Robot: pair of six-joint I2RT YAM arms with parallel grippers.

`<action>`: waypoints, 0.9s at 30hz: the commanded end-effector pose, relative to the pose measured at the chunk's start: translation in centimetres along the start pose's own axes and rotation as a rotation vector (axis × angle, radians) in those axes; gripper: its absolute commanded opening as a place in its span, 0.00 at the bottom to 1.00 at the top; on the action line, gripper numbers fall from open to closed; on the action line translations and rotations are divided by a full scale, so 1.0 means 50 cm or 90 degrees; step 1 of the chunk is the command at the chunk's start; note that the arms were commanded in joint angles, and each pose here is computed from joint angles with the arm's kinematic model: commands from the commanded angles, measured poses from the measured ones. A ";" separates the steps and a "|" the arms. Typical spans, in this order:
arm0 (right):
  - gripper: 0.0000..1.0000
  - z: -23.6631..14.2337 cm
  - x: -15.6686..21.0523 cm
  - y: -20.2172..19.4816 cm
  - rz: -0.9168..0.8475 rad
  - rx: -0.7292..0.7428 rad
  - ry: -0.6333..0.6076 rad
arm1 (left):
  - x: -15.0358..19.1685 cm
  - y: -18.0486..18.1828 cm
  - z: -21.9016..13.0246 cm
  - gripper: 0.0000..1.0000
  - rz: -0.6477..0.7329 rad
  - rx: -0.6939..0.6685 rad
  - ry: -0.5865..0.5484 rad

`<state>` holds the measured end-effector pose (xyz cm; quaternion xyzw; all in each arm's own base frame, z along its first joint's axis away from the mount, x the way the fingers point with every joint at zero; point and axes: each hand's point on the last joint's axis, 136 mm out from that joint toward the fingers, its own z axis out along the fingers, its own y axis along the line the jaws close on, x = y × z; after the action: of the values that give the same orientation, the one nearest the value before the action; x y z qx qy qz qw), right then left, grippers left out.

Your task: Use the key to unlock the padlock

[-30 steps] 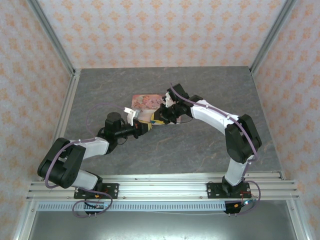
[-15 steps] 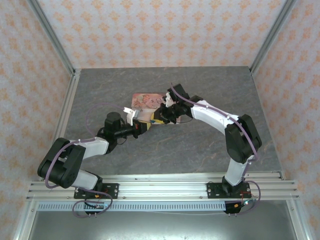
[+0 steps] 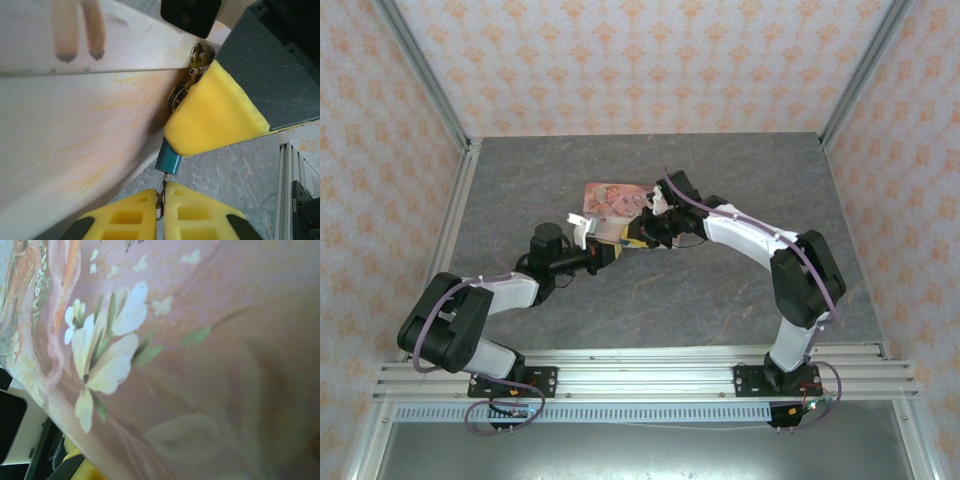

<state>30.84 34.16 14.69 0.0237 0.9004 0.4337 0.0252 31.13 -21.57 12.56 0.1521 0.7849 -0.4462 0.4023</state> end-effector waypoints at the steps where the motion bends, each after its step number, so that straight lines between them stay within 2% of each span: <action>1: 0.00 -0.019 0.008 0.056 -0.021 -0.066 0.004 | -0.042 -0.031 0.007 0.03 0.033 0.043 -0.029; 3: 0.00 -0.017 0.009 0.054 -0.018 -0.068 0.005 | -0.045 -0.034 0.007 0.00 0.032 0.046 -0.035; 11: 0.00 0.001 0.021 0.048 -0.011 -0.071 0.014 | -0.069 -0.046 0.007 0.00 0.034 0.055 -0.057; 17: 0.00 0.007 0.023 0.050 -0.009 -0.071 0.015 | -0.063 -0.053 0.012 0.00 0.055 0.042 -0.041; 20: 0.00 0.011 0.019 0.046 0.000 -0.068 0.007 | -0.038 -0.056 0.016 0.00 0.091 0.007 -0.019; 27: 0.00 0.043 0.014 0.031 0.042 -0.081 -0.005 | 0.031 -0.012 -0.002 0.00 0.172 -0.159 0.000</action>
<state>30.79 34.39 13.46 0.0536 0.8931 0.4460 0.0264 30.66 -21.67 11.53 0.1691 0.8149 -0.3307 0.4450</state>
